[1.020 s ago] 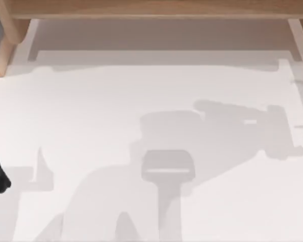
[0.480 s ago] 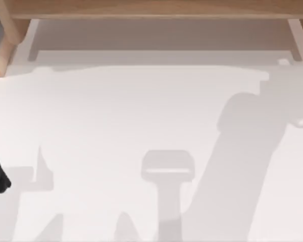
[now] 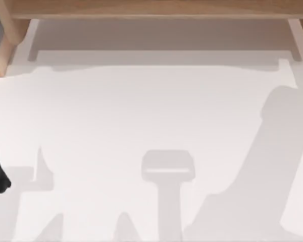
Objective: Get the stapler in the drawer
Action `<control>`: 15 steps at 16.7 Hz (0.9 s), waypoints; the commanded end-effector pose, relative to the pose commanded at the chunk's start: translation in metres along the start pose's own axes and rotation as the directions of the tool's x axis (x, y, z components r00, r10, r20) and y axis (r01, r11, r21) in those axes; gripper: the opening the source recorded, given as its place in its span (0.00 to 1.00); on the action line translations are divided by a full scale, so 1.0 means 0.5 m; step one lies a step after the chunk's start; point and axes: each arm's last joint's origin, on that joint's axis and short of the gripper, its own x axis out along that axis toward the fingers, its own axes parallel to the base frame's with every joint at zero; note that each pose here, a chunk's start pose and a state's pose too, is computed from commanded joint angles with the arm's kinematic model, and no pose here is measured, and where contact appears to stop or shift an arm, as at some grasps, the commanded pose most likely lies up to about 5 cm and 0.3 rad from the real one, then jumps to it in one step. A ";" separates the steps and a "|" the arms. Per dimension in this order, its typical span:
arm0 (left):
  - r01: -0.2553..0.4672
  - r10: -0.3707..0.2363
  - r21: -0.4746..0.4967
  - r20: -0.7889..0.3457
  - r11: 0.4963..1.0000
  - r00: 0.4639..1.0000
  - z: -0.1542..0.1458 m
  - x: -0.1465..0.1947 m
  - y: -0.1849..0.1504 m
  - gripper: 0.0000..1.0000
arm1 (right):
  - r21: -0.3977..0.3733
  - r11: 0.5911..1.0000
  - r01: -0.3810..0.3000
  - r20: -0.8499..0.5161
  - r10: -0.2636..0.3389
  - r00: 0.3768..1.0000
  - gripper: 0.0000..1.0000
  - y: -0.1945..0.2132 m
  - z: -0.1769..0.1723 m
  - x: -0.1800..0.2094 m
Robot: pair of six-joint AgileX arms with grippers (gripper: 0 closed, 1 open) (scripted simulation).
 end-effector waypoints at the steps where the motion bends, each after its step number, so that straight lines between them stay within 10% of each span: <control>1: 0.000 0.000 0.000 0.000 1.000 1.000 0.000 0.000 0.000 1.00 | 0.000 1.000 0.000 0.000 0.000 1.000 0.00 0.000 0.000 0.000; 11: 0.000 0.000 0.000 0.000 1.000 1.000 0.000 0.000 0.000 1.00 | 0.137 0.990 -0.040 0.303 -0.003 0.953 0.00 0.041 -0.027 -0.247; 15: 0.000 0.000 0.000 0.000 1.000 1.000 0.000 0.000 0.000 1.00 | 0.159 0.987 -0.035 0.257 -0.007 0.966 0.00 0.034 -0.025 -0.216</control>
